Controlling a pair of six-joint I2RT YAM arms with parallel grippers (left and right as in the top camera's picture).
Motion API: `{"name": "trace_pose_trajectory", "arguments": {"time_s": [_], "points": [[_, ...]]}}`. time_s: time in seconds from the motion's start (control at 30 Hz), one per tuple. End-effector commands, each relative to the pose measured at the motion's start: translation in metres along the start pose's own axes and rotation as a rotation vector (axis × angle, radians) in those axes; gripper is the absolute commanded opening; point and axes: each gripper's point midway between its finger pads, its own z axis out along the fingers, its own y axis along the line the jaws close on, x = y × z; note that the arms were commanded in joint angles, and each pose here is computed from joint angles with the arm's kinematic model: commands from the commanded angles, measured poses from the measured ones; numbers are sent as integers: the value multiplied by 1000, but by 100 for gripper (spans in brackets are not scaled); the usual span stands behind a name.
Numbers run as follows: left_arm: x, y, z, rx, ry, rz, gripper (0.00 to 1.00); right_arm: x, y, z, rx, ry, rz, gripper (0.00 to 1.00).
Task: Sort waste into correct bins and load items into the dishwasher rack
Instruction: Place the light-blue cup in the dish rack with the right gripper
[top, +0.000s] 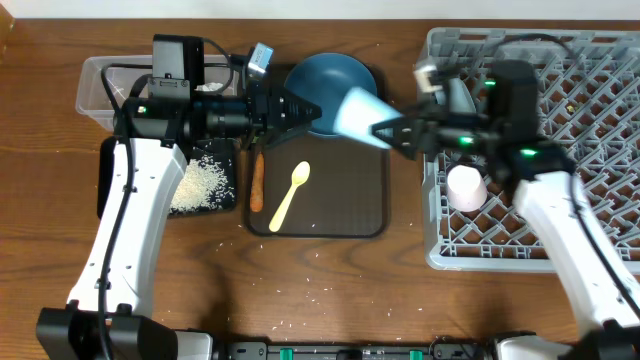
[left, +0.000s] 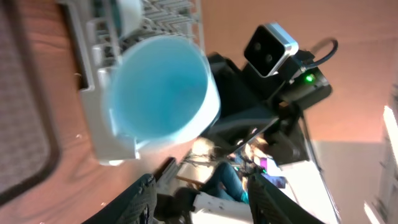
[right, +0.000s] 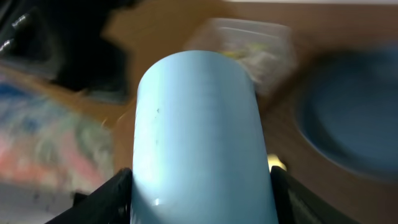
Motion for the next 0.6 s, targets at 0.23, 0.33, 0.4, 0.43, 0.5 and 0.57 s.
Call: {"name": "trace_pose_trajectory", "arguments": {"time_s": [0.23, 0.33, 0.4, 0.43, 0.5, 0.57], "points": [[-24, 101, -14, -580, -204, 16, 51, 24, -51, -149, 765, -21, 267, 57], [-25, 128, -19, -742, -235, 19, 51, 20, -40, -189, 967, -10, 270, 60], [-25, 143, -22, -827, -244, 20, 51, 18, -35, -209, 1064, -12, 278, 62], [-25, 150, -22, -861, -245, 20, 51, 20, -35, -217, 1107, -12, 290, 62], [-24, 164, -22, -927, -241, 18, 51, 31, -42, -231, 1202, 7, 337, 62], [-22, 175, -21, -965, -227, 11, 51, 43, -48, -236, 1251, 55, 382, 62]]}}
